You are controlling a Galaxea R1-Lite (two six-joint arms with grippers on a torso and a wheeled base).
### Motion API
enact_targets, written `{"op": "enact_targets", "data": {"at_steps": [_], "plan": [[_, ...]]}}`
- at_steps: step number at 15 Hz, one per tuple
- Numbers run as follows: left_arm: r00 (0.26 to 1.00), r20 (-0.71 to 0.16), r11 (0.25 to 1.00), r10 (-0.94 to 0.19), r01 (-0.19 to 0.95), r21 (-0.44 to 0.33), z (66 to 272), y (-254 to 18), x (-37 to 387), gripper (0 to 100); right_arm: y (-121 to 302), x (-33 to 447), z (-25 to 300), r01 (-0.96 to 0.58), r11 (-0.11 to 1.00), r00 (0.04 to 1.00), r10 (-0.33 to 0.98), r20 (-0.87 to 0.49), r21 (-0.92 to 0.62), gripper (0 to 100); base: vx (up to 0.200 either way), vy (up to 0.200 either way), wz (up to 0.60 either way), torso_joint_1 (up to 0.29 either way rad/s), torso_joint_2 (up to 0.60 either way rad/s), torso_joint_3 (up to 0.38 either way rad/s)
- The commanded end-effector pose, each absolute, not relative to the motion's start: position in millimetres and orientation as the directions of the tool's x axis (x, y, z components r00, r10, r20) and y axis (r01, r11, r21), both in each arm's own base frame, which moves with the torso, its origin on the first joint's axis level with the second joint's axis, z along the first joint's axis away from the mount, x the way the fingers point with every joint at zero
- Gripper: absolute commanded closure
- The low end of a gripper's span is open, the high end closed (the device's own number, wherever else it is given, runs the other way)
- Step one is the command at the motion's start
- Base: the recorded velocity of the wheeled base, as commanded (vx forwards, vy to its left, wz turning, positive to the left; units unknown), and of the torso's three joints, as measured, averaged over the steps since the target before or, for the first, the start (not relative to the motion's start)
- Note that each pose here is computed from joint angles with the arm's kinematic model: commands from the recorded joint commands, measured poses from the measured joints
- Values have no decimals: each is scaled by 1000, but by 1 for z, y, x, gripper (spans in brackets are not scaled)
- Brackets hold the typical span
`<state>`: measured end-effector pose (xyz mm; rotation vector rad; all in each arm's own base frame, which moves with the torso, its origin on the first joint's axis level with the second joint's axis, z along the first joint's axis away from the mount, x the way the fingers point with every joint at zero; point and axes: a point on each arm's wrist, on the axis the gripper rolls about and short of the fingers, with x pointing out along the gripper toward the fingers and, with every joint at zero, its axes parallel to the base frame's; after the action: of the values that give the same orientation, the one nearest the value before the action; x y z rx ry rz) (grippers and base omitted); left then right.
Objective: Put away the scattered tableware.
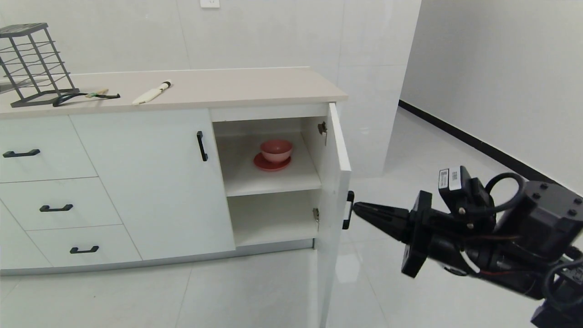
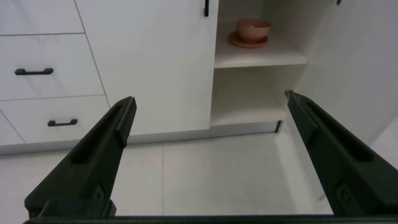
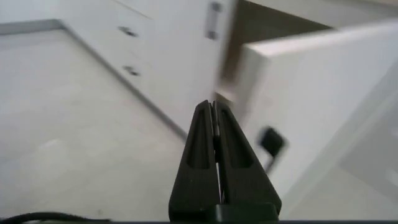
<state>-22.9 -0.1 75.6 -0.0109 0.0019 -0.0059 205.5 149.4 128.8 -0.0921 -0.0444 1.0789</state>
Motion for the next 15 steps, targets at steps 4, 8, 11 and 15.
{"op": "enact_targets", "data": {"at_steps": [4, 8, 11, 15], "plan": [[1000, -2, 1000, -6, 6, -12, 76, 0, -23, 0, 106, 196, 134, -803, 587, 588, 808, 28, -104, 100, 0, 0, 0, 0, 0, 0], [1000, -2, 1000, -6, 6, -12, 76, 0, -23, 0, 70, 234, 116, -671, 737, 740, 671, -30, -79, 100, 0, 0, 0, 0, 0, 0], [1000, -2, 1000, 0, 0, -23, 76, 0, -23, 0, 74, 281, 86, -690, 719, 724, 688, -55, -88, 100, 0, 0, 0, 0, 0, 0], [1000, 0, 999, 9, -9, -41, 76, 0, -23, 0, 101, 272, 81, -784, 616, 621, 781, -71, -78, 100, 0, 0, 0, 0, 0, 0]]}}
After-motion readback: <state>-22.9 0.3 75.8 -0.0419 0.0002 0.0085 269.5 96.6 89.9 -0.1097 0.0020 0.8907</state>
